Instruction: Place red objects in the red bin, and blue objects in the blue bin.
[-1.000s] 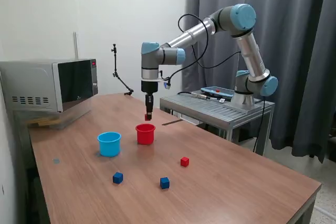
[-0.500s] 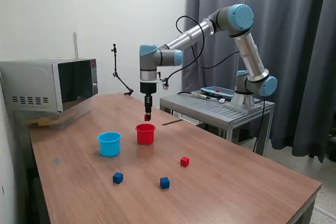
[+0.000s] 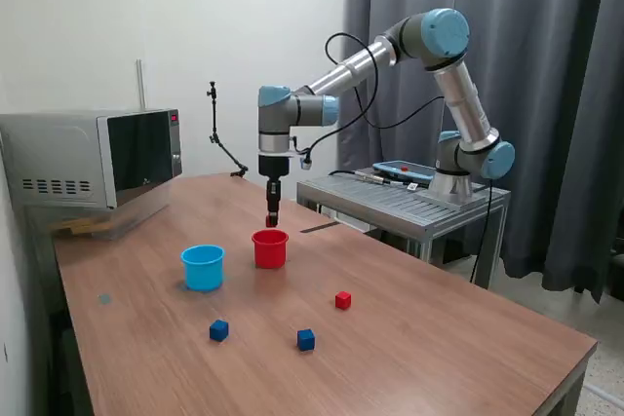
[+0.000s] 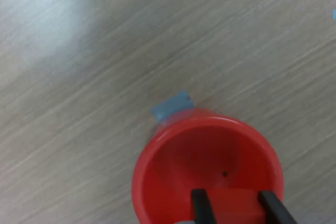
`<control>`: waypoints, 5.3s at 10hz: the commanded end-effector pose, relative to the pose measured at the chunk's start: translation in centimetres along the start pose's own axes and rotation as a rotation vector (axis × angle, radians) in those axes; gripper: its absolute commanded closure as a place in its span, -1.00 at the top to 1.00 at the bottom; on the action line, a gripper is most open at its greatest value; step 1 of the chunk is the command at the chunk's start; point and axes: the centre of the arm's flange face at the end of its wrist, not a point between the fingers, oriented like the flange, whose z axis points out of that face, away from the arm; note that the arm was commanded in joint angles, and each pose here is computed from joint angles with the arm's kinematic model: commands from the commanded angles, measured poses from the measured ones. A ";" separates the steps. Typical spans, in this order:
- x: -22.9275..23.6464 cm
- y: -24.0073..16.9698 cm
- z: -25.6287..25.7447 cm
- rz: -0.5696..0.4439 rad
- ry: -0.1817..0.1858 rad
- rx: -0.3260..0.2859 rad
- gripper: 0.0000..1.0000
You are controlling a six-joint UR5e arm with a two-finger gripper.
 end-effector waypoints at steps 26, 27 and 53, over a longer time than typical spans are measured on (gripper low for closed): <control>9.2 -5.0 -2.3 -0.748 0.002 0.035 1.00; 11.0 -6.4 -2.3 -0.793 0.001 0.036 1.00; 21.2 -17.0 -1.0 -0.945 -0.009 0.101 1.00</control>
